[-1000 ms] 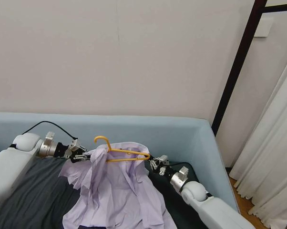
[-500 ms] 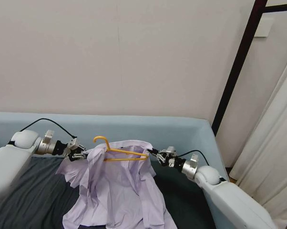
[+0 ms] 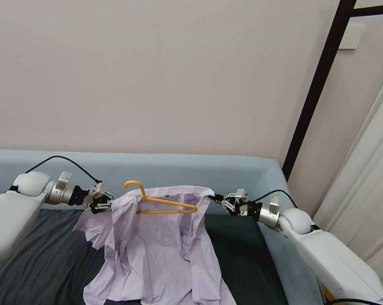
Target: Pick up the clothes from the sofa and hang them on the clothes hanger.
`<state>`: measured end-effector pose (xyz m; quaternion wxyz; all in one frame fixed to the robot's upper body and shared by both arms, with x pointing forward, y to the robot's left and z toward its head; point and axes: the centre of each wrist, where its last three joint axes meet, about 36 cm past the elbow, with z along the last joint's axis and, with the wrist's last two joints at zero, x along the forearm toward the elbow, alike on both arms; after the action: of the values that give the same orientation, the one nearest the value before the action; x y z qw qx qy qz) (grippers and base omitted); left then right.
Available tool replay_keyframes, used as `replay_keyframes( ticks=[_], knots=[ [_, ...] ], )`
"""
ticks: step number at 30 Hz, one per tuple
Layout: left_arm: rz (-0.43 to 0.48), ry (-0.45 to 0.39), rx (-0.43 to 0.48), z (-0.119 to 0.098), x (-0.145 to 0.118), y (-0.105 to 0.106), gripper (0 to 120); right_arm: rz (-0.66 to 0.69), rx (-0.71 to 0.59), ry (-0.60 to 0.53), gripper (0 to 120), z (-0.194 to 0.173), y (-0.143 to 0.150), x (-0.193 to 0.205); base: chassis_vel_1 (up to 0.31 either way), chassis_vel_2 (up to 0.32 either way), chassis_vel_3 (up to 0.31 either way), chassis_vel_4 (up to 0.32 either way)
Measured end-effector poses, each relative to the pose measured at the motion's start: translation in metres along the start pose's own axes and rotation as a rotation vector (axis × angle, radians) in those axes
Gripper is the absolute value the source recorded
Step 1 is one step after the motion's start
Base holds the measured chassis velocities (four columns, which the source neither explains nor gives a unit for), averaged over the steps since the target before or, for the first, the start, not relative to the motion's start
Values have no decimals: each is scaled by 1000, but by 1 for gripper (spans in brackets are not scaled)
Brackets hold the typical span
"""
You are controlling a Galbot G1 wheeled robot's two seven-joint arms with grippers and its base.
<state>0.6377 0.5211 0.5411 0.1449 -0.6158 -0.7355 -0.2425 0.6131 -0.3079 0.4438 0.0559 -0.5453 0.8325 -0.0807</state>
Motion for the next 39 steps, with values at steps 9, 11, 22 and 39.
replay_keyframes(
  ticks=[9,11,22,39],
  knots=[
    [-35,1,6,0,0,2,2,-185,-32,-50,0,-32,5,2,0,0,0,0],
    [-40,-1,5,0,-1,2,2,-192,-42,-70,0,-34,7,0,0,0,0,0],
    [8,-145,30,-11,-56,-14,2,-30,-96,-257,0,-28,53,-61,0,0,0,0],
    [-146,-267,87,1,-86,-28,2,-91,-136,-337,0,-18,118,-88,0,0,0,0]
  ],
)
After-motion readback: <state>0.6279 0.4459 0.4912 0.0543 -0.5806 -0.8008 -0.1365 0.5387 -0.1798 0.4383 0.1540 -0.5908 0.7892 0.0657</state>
